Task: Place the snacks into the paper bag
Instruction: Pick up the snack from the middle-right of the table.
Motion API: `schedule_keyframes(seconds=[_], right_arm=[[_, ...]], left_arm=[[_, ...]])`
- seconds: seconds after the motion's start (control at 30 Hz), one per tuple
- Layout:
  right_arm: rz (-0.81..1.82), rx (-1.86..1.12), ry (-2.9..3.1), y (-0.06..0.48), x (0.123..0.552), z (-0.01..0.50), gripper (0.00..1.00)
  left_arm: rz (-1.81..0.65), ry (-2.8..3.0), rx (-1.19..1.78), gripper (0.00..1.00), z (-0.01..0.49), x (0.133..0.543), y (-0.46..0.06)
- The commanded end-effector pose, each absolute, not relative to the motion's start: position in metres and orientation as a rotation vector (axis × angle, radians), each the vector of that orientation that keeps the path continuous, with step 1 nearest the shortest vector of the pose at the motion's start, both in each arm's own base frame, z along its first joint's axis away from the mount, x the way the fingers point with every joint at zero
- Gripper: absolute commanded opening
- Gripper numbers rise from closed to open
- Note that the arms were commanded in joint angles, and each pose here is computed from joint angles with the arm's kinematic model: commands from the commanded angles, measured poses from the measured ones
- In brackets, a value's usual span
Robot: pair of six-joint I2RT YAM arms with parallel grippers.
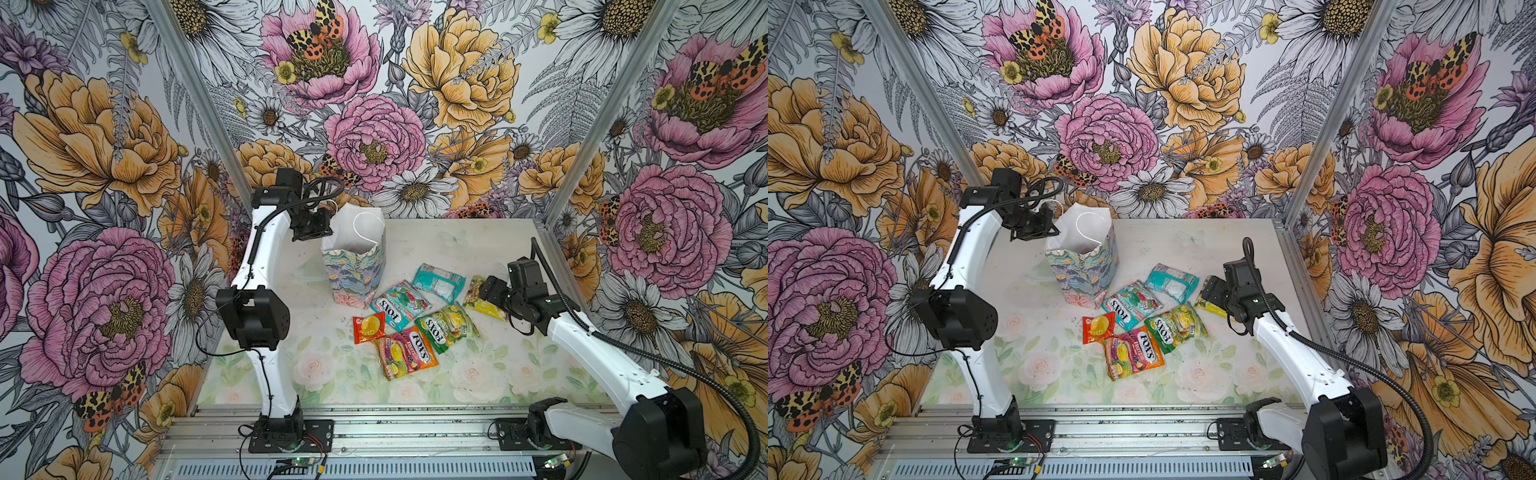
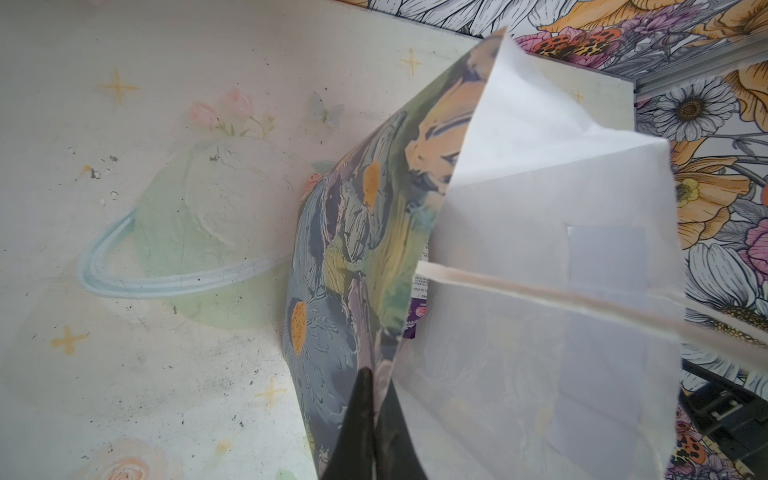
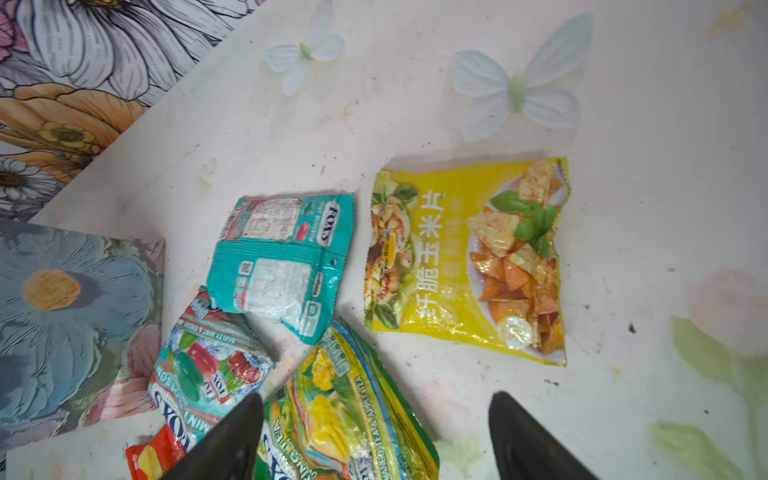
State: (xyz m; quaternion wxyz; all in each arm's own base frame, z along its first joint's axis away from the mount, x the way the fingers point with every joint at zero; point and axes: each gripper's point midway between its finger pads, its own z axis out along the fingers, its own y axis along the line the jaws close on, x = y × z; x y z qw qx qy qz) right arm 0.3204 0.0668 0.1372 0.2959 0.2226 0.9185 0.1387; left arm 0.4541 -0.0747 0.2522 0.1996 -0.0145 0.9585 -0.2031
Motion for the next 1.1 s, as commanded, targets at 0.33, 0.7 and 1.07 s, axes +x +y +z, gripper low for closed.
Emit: schedule_keyframes(seconds=[0.33,0.7,1.07], right_arm=[[0.253,0.760,2.457,0.006,0.341,0.106,0.78],[0.269,0.811,2.458,-0.010,0.358,0.084,0.69],[0.292,0.830,2.476,-0.011,0.365,0.062,0.64]], left_arm=[[-0.575,2.661,-0.013,0.00,0.260,0.450,-0.078],[-0.575,2.663,-0.010,0.00,0.260,0.449,-0.079],[-0.577,2.664,-0.008,0.00,0.259,0.449,-0.080]])
